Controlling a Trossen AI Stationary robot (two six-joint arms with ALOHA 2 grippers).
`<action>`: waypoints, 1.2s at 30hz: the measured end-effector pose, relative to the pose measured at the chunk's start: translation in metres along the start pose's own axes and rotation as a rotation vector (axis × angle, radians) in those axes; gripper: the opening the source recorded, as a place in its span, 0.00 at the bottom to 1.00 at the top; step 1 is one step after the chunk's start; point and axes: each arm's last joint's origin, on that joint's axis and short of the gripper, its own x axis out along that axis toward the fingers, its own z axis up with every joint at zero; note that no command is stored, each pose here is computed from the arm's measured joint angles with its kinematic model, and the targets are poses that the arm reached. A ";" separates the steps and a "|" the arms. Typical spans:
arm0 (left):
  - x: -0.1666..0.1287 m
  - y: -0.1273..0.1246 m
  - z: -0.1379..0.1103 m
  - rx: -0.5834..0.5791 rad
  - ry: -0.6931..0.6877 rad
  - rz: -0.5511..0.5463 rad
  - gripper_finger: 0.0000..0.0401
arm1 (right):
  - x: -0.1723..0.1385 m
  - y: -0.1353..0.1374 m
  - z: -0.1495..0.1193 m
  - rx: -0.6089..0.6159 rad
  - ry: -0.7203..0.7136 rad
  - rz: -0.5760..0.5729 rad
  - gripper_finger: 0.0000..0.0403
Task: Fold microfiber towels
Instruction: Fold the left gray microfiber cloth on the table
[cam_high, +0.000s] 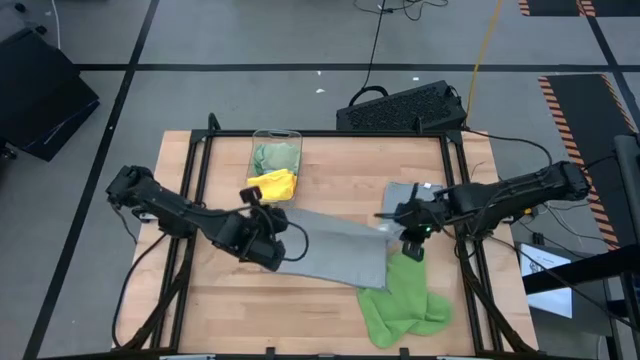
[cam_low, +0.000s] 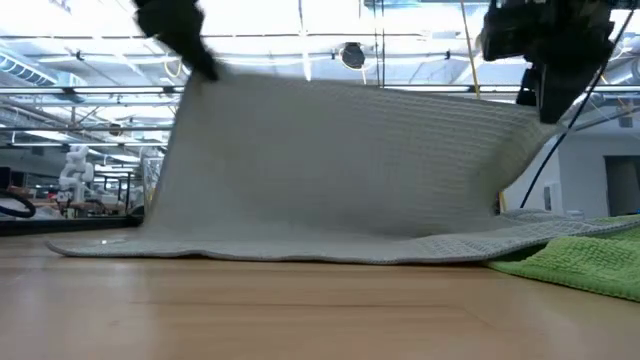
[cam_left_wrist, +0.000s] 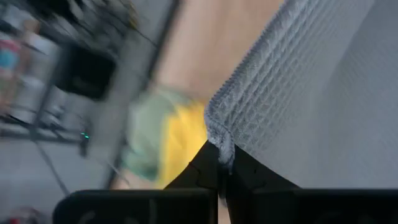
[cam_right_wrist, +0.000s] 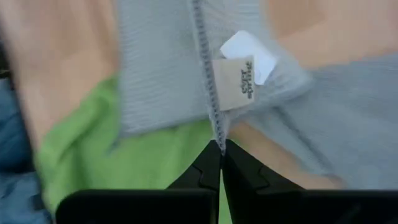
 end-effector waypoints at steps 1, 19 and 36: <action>-0.002 0.005 0.006 0.015 -0.025 0.026 0.03 | -0.005 -0.004 -0.003 0.010 -0.008 -0.032 0.01; -0.002 0.016 0.007 0.023 0.093 -0.041 0.03 | -0.020 -0.013 -0.013 -0.022 -0.263 -0.008 0.01; 0.020 -0.024 -0.037 -0.031 0.174 -0.121 0.01 | 0.026 0.020 -0.011 -0.004 -0.195 0.192 0.01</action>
